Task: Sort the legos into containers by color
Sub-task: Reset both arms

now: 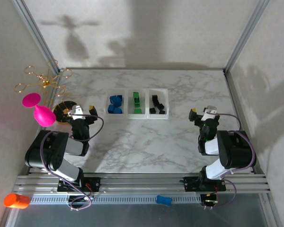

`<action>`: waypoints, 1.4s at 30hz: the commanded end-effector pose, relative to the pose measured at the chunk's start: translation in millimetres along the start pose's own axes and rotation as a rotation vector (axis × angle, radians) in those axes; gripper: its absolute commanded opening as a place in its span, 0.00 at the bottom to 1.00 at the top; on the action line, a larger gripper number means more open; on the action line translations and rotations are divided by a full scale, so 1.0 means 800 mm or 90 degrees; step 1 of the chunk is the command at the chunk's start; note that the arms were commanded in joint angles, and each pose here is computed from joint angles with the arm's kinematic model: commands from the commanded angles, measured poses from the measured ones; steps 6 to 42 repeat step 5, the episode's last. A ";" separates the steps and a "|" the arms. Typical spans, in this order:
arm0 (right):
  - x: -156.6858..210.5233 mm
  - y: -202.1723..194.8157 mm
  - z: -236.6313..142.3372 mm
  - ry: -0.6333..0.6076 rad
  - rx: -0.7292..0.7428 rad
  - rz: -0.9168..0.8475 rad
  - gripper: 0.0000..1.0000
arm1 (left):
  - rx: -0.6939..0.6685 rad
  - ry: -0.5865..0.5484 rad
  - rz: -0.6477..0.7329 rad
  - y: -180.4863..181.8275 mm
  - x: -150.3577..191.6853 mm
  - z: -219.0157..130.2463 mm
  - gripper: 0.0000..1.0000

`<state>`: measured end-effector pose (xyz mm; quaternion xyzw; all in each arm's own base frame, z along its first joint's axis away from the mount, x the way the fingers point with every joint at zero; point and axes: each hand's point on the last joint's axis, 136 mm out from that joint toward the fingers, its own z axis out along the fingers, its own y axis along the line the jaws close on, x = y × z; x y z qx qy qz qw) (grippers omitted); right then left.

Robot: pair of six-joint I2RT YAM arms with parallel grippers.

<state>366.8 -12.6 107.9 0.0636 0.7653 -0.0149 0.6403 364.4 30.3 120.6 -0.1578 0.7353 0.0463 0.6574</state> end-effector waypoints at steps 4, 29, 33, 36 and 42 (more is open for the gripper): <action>-0.021 0.006 0.004 -0.037 -0.012 -0.011 0.99 | 0.015 -0.021 -0.008 -0.006 -0.013 0.003 0.99; -0.021 0.005 0.004 -0.037 -0.011 -0.011 0.99 | 0.014 -0.022 -0.008 -0.006 -0.013 0.003 0.99; -0.021 0.005 0.004 -0.037 -0.011 -0.011 0.99 | 0.014 -0.022 -0.008 -0.006 -0.013 0.003 0.99; -0.021 0.005 0.004 -0.037 -0.011 -0.011 0.99 | 0.014 -0.022 -0.008 -0.006 -0.013 0.003 0.99; -0.021 0.005 0.004 -0.037 -0.011 -0.011 0.99 | 0.014 -0.022 -0.008 -0.006 -0.013 0.003 0.99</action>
